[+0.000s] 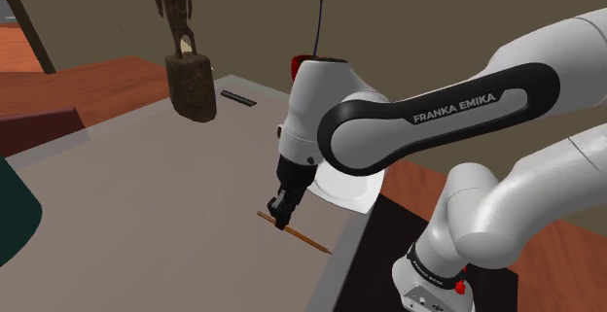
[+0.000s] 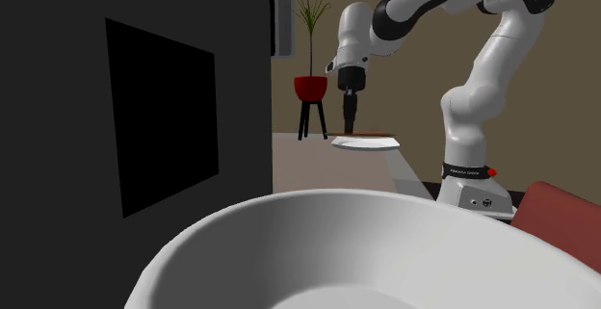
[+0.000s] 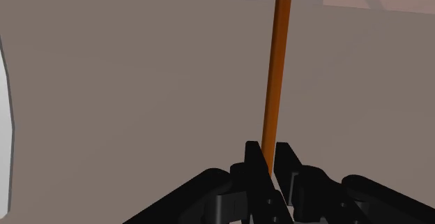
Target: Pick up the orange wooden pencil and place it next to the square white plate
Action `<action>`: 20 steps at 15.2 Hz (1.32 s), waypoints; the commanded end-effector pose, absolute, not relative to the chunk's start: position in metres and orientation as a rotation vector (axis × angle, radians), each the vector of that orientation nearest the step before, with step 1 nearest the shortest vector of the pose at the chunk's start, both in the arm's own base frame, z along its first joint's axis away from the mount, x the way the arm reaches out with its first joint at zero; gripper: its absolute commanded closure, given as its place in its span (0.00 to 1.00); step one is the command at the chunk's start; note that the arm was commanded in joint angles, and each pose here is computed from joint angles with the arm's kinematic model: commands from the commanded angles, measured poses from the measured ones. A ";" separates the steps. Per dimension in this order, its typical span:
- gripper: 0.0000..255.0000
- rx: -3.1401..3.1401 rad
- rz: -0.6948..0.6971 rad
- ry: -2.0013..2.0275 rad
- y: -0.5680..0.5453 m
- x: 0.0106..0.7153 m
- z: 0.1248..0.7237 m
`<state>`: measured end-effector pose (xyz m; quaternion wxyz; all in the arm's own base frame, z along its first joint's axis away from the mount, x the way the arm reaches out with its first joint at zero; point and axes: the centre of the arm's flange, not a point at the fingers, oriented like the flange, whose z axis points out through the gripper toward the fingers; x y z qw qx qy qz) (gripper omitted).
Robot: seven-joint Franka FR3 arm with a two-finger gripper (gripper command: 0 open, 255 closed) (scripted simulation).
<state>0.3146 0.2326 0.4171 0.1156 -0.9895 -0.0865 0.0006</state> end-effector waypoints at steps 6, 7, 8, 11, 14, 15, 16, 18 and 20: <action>1.00 -2.899 0.001 -0.254 0.232 0.314 0.380; 1.00 -2.899 0.001 -0.254 0.232 0.314 0.375; 1.00 -2.899 0.001 -0.254 0.232 0.314 0.370; 1.00 -2.899 0.001 -0.254 0.232 0.314 0.352; 1.00 -2.899 0.001 -0.254 0.232 0.314 0.352; 1.00 -2.899 0.001 -0.254 0.232 0.314 0.352; 1.00 -2.899 0.001 -0.254 0.232 0.314 0.352; 1.00 -2.899 0.001 -0.254 0.232 0.314 0.352; 0.00 -2.899 0.001 -0.254 0.232 0.314 0.352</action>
